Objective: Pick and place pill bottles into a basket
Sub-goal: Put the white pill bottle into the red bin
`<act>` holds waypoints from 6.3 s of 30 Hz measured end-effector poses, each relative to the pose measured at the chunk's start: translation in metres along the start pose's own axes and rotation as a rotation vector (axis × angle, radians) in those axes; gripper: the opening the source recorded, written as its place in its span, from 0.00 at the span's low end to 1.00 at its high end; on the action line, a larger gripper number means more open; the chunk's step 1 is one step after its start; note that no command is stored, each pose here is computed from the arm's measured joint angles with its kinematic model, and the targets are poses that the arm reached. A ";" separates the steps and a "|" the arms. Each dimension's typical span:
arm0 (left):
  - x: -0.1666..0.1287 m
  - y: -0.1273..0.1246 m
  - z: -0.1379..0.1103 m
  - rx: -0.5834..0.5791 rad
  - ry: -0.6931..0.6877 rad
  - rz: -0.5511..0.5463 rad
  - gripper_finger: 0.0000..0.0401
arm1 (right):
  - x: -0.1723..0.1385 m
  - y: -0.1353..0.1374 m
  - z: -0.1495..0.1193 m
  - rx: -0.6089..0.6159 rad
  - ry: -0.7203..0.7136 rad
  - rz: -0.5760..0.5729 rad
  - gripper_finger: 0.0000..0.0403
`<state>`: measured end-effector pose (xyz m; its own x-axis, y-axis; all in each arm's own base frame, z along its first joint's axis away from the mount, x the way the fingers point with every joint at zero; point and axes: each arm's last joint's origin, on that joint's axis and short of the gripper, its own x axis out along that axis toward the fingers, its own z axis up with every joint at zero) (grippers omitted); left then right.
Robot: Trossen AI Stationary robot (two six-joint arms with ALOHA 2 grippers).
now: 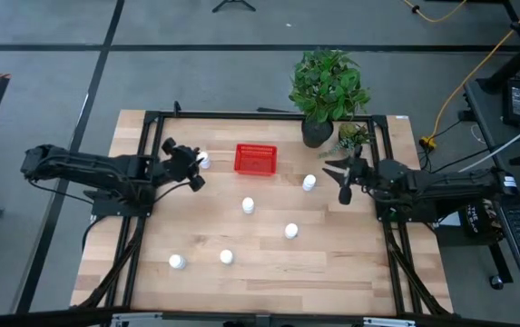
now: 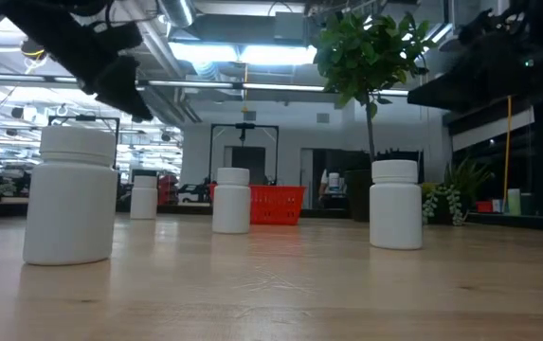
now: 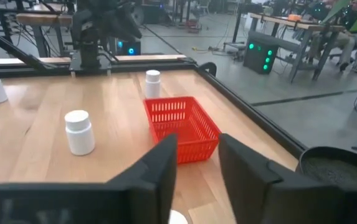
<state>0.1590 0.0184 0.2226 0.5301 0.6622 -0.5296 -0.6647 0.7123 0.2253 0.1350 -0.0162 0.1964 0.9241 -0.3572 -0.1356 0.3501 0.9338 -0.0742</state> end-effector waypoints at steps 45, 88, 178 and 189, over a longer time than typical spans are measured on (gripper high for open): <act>0.052 0.030 0.004 -0.352 0.291 -0.026 0.57 | 0.000 -0.001 0.009 -0.036 -0.092 -0.009 0.52; 0.092 0.027 0.008 -0.231 0.524 -0.005 0.57 | 0.000 -0.001 0.010 -0.050 -0.099 -0.011 0.52; 0.098 0.021 0.007 -0.216 0.546 -0.133 0.39 | 0.000 -0.001 0.011 -0.073 -0.112 -0.014 0.52; 0.098 0.021 0.007 -0.216 0.546 -0.133 0.39 | 0.000 -0.001 0.011 -0.073 -0.112 -0.014 0.52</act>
<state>0.2008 0.0996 0.1813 0.3075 0.3147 -0.8980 -0.7334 0.6796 -0.0130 0.1361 -0.0167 0.2076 0.9319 -0.3620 -0.0231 0.3549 0.9231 -0.1478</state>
